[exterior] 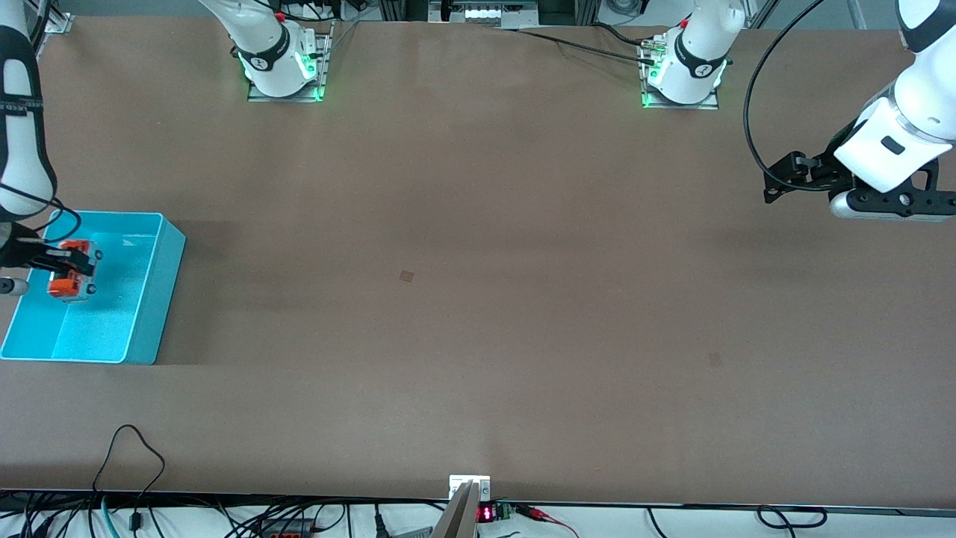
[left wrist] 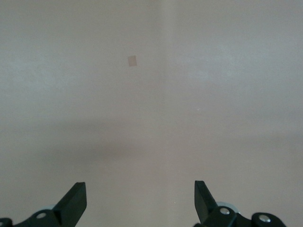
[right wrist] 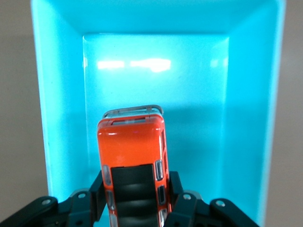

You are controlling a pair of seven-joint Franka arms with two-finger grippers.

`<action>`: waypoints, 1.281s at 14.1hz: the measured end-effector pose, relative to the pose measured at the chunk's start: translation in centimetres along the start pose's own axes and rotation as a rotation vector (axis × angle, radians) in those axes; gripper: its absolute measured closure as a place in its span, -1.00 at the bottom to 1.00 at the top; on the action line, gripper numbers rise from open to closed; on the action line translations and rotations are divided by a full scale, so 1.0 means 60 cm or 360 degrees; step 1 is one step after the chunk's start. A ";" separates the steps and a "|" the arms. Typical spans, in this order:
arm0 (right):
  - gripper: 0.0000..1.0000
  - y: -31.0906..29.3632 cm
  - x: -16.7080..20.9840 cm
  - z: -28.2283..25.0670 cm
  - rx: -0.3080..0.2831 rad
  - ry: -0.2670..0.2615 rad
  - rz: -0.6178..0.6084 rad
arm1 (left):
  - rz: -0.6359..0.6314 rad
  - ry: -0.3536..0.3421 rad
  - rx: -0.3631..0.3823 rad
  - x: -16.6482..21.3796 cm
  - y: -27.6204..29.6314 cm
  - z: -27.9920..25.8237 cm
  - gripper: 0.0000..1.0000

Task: Wind up bus and store in blue box
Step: 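Lower the bus into the blue box and open the right gripper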

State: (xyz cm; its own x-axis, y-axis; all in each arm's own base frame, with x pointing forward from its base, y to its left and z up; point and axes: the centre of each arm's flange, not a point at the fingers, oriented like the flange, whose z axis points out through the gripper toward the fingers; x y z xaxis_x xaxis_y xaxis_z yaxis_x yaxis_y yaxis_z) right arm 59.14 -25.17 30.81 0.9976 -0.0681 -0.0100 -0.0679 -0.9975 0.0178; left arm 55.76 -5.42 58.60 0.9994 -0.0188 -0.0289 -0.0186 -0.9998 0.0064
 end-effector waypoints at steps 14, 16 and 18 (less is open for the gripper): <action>-0.10 0.063 -0.020 0.171 0.0023 -0.0042 0.0051 | 0.0013 -0.0002 0.0000 -0.001 0.009 0.000 -1.00; -0.10 0.063 -0.020 0.171 0.0023 -0.0041 0.0051 | 0.0012 -0.0002 0.0000 -0.001 0.009 0.000 -1.00; -0.10 0.063 -0.019 0.171 0.0024 -0.0041 0.0048 | 0.0012 -0.0002 0.0000 -0.001 0.009 0.000 -1.00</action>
State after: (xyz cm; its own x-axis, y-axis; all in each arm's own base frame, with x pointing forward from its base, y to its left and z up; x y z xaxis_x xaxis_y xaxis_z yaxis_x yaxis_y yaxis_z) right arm 57.60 -29.01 20.63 0.9945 -0.0985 -0.0355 -0.0984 -0.9951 0.0036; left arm 55.70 -5.95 58.59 0.9992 -0.0261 -0.0301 -0.0259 -0.9996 0.0063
